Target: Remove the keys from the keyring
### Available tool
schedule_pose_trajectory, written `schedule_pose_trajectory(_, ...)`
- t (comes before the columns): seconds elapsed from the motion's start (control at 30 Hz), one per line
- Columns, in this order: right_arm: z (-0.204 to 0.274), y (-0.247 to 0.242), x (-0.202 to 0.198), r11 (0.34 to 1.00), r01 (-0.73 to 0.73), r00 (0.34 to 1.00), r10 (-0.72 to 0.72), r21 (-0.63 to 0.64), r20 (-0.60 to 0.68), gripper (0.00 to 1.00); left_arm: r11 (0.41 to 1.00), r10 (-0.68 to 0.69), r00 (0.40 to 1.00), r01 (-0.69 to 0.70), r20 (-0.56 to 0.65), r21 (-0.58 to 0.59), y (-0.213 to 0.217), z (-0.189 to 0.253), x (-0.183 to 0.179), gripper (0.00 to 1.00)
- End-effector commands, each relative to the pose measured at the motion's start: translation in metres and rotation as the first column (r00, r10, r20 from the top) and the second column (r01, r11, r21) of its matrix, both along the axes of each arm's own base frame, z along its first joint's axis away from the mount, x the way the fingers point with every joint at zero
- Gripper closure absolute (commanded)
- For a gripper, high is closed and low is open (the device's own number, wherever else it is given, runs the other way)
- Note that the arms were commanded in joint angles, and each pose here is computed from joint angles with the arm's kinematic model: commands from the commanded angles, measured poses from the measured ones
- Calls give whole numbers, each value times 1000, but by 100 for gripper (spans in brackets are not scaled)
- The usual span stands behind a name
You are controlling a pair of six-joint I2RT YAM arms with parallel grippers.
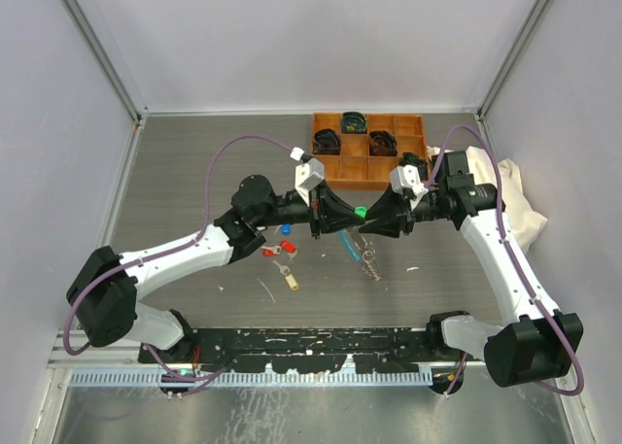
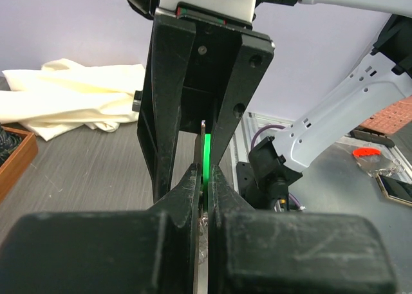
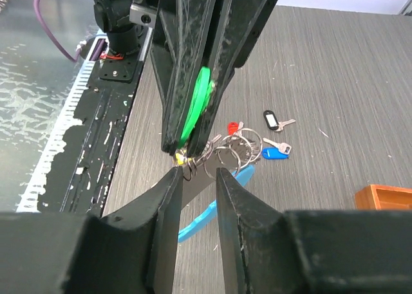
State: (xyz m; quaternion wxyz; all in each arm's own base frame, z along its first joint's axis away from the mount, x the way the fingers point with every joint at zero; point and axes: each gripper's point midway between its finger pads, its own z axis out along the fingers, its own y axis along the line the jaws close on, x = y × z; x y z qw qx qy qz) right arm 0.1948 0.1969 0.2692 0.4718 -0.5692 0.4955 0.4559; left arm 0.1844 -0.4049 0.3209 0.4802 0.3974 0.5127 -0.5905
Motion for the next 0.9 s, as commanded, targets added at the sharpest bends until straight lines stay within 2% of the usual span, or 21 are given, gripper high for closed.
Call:
schedule_pose_trajectory(0.0, 23, 4, 2, 999, -20, 998, 19, 32, 52, 67, 995, -16, 997, 23, 76, -97, 0, 33, -5, 100)
schedule_pose_trajectory(0.27, 21, 5, 1, 999, -25, 999, 24, 26, 41, 83, 995, -12, 997, 20, 80, -101, 0, 34, -5, 100)
schedule_pose_trajectory(0.4, 21, 5, -1, 999, -30, 998, 28, 29, 48, 83, 995, -7, 997, 16, 82, -103, 1, 35, -4, 100)
schedule_pose_trajectory(0.5, 19, 5, -3, 999, -32, 998, 30, 31, 49, 76, 994, -4, 997, 12, 81, -104, 2, 35, -4, 100)
schedule_pose_trajectory(0.63, 19, 7, -3, 999, -40, 998, 38, 29, 47, 75, 994, -3, 997, 11, 82, -107, 2, 36, -4, 100)
schedule_pose_trajectory(0.7, 19, 9, -4, 999, -46, 998, 44, 26, 48, 77, 994, -4, 996, 14, 84, -110, 2, 37, -5, 100)
schedule_pose_trajectory(0.87, 18, 9, -5, 999, -46, 998, 45, 22, 48, 89, 994, -3, 996, 13, 85, -112, 2, 38, -5, 100)
